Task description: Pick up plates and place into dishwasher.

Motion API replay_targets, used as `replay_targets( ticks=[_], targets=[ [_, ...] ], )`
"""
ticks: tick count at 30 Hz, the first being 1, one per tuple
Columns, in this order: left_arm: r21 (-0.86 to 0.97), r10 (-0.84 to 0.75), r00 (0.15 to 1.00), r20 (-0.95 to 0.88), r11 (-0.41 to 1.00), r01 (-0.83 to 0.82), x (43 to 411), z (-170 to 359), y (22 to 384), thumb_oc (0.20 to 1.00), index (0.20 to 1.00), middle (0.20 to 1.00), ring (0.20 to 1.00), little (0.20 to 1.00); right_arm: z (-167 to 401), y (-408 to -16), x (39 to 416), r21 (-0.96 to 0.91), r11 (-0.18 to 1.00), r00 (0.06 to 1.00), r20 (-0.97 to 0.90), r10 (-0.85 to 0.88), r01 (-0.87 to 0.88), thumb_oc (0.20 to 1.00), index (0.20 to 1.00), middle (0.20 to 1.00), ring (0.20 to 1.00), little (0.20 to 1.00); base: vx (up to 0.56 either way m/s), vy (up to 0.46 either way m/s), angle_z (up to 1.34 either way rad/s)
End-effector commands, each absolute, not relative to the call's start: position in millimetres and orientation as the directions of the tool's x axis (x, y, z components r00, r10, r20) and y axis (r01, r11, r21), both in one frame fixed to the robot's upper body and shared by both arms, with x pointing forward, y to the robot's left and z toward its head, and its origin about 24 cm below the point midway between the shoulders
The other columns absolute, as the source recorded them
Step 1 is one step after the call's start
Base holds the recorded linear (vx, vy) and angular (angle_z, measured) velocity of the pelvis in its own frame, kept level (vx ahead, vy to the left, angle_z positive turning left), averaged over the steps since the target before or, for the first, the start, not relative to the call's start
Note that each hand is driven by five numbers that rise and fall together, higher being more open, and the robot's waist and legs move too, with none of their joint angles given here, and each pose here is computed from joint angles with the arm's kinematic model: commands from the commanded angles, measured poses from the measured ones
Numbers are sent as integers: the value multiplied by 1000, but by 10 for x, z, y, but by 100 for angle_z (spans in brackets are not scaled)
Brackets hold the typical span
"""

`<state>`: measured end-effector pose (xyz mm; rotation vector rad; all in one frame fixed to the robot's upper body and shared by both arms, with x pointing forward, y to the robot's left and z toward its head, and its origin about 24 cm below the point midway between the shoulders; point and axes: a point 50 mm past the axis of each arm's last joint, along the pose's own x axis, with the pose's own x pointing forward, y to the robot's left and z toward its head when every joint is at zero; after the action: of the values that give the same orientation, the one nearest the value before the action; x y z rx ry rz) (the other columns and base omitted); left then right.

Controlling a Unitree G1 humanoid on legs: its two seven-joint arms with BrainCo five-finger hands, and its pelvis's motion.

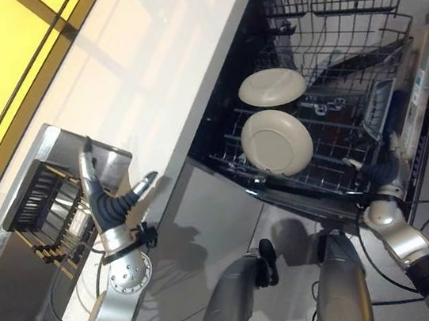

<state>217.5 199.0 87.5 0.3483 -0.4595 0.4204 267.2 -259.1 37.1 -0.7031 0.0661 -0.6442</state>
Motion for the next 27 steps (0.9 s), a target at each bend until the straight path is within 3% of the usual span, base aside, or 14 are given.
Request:
replay_targets(
  ticks=[1, 5, 10, 13, 17, 18, 21, 27],
  targets=[
    [143, 303, 748, 590, 873, -466, 2163, 1131, 1959, 1000, 1000, 1000, 1000, 1000, 646, -1741, 3078, -629, 595, 860, 279, -427, 500, 1000, 1000, 1000, 1000, 1000, 7, -51, -6],
    [131, 316, 742, 592, 870, -475, 2126, 1122, 1951, 1000, 1000, 1000, 1000, 1000, 746, -1982, 3043, -674, 337, 709, 404, -578, 658, 1000, 1000, 1000, 1000, 1000, 5, -22, 20],
    [122, 322, 740, 590, 871, -476, 2083, 1151, 1957, 1000, 1000, 1000, 1000, 1000, 803, -2143, 2939, -664, 231, 643, 482, -595, 711, 1000, 1000, 1000, 1000, 1000, 1, -13, 23],
    [122, 321, 741, 590, 872, -475, 2069, 1162, 1962, 1000, 1000, 1000, 1000, 1000, 817, -2133, 2925, -663, 280, 677, 469, -567, 694, 1000, 1000, 1000, 1000, 1000, -1, -22, 17],
    [135, 305, 745, 592, 875, -466, 2067, 1180, 1958, 1000, 1000, 1000, 1000, 1000, 780, -1935, 2994, -681, 502, 839, 350, -416, 533, 1000, 1000, 1000, 1000, 1000, 13, -20, 34],
    [142, 298, 748, 593, 876, -461, 2072, 1185, 1961, 1000, 1000, 1000, 1000, 1000, 746, -1836, 3028, -649, 616, 892, 271, -361, 446, 1000, 1000, 1000, 1000, 1000, 22, -10, 33],
    [159, 281, 761, 585, 880, -447, 2090, 1179, 1974, 1000, 1000, 1000, 1000, 1000, 660, -1642, 3092, -585, 759, 958, 152, -244, 286, 1000, 1000, 1000, 1000, 1000, 20, 0, 20],
    [179, 264, 766, 586, 880, -440, 2107, 1163, 2016, 1000, 1000, 1000, 1000, 1000, 678, -1557, 3212, -490, 847, 978, 109, -175, 206, 1000, 1000, 1000, 1000, 1000, 24, 8, 8]
  ],
)
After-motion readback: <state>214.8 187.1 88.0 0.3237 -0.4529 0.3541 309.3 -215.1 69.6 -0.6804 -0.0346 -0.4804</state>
